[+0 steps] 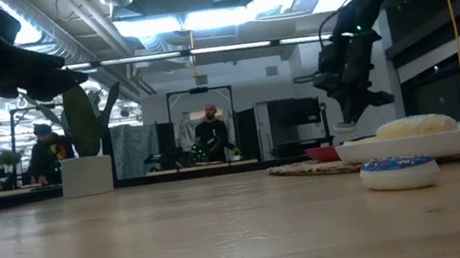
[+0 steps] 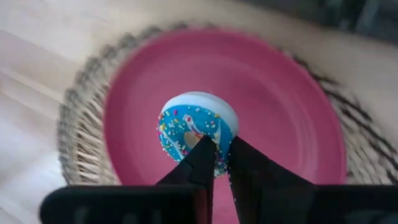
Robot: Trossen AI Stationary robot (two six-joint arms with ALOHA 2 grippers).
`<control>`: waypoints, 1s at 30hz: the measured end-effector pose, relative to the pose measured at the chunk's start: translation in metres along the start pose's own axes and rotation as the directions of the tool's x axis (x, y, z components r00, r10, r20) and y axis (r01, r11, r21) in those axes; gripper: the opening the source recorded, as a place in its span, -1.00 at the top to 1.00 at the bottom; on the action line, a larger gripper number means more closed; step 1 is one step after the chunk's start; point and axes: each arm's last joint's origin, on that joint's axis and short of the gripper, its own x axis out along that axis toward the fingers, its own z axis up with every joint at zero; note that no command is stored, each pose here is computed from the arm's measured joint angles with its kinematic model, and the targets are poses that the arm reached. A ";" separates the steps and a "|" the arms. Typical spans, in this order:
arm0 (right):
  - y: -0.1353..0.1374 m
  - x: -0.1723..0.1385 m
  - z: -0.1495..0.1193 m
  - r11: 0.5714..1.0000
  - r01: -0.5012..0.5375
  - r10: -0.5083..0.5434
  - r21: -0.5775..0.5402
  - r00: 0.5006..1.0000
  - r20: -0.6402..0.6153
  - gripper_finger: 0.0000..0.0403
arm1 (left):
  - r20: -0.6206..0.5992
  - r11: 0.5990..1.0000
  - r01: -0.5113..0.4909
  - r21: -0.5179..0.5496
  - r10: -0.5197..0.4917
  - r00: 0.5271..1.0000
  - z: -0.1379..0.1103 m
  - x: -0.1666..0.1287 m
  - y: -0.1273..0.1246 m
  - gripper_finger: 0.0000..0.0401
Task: Pick & Place donuts
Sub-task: Put the top small blue donut on the red plate
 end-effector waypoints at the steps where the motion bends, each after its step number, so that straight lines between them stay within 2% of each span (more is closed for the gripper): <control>1: -0.002 0.003 -0.003 1.000 0.002 -0.002 0.002 1.000 -0.011 0.83 | 0.000 1.000 0.000 0.000 0.000 1.000 0.000 0.000 0.000 -0.76; 6: -0.009 0.008 -0.014 1.000 0.020 -0.020 -0.006 1.000 -0.019 0.91 | 0.000 1.000 0.000 0.000 0.000 1.000 0.000 0.000 0.000 -0.76; 19: -0.026 0.030 -0.044 0.999 0.048 -0.047 0.016 0.997 -0.060 0.90 | 0.000 1.000 0.000 0.000 0.000 1.000 0.000 0.000 0.000 -0.76; 30: -0.026 0.030 -0.044 0.998 0.055 -0.054 0.012 0.997 -0.054 0.85 | 0.000 1.000 0.000 0.000 0.000 1.000 0.000 0.000 0.000 -0.76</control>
